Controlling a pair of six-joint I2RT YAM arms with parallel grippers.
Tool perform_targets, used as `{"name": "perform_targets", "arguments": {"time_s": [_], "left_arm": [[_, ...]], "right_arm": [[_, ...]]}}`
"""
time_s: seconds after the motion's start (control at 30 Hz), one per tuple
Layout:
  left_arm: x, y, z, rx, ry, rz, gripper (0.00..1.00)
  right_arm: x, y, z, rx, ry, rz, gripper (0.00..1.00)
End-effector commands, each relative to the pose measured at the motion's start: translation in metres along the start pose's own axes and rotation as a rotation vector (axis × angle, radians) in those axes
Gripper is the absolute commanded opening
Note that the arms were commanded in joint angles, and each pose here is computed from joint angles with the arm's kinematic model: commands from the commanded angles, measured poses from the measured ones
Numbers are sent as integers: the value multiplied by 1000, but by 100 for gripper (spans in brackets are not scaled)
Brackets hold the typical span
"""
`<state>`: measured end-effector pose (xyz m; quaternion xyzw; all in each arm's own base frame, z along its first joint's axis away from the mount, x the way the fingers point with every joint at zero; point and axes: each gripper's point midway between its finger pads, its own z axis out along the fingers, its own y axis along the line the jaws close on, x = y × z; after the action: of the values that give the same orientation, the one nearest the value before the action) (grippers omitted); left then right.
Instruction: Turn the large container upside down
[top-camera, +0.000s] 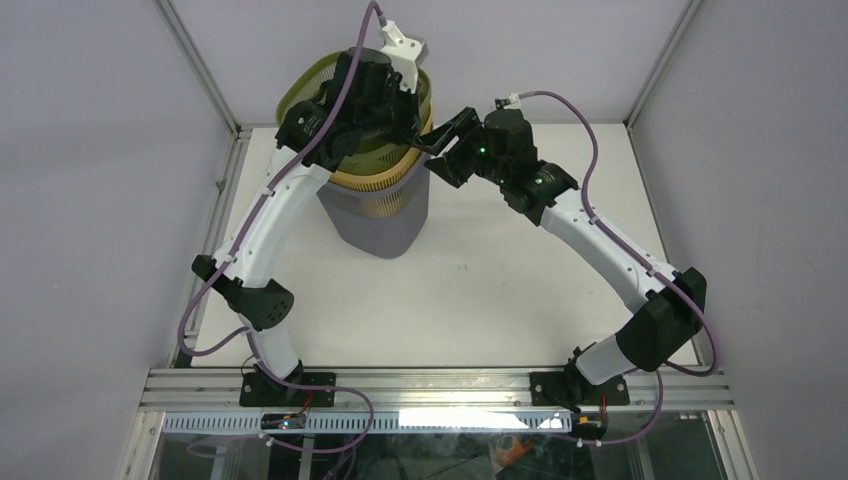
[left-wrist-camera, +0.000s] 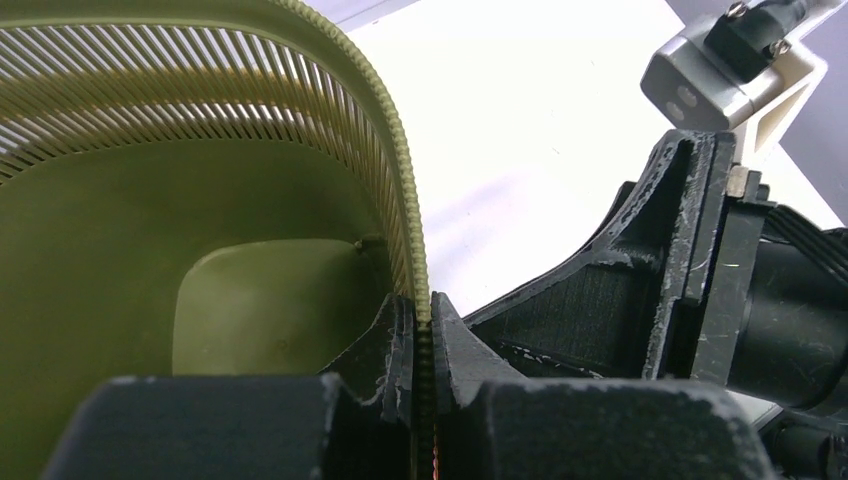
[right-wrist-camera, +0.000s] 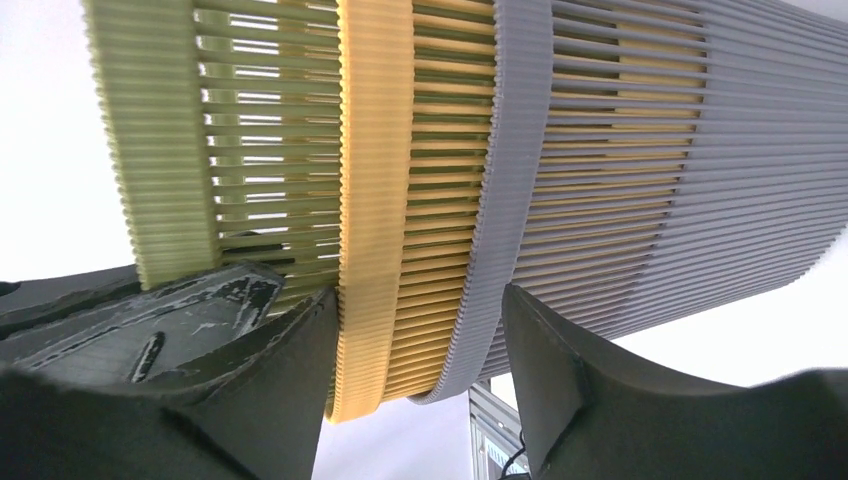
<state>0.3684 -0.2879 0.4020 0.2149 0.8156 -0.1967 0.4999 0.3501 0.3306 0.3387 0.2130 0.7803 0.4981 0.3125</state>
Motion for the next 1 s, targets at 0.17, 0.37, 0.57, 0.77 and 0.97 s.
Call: {"name": "perform_targets", "arguments": {"time_s": [0.17,0.37,0.57,0.77,0.97], "left_arm": [[-144,-94,-102,381,-528,-5,0],[-177,-80,-141,317,-681,-2,0],[-203,-73,-185,292,-833,9,0],[-233,-66,-241,276,-1037,26,0],[-246,-69,-258,300,-1115,37,0]], "right_arm": [[10,-64,21,218,-5,37,62],[12,-73,24,239,-3,37,62],[9,-85,24,282,-21,21,61],[-4,-71,18,275,-66,-21,62],[-13,-52,13,242,-90,-48,61]]}}
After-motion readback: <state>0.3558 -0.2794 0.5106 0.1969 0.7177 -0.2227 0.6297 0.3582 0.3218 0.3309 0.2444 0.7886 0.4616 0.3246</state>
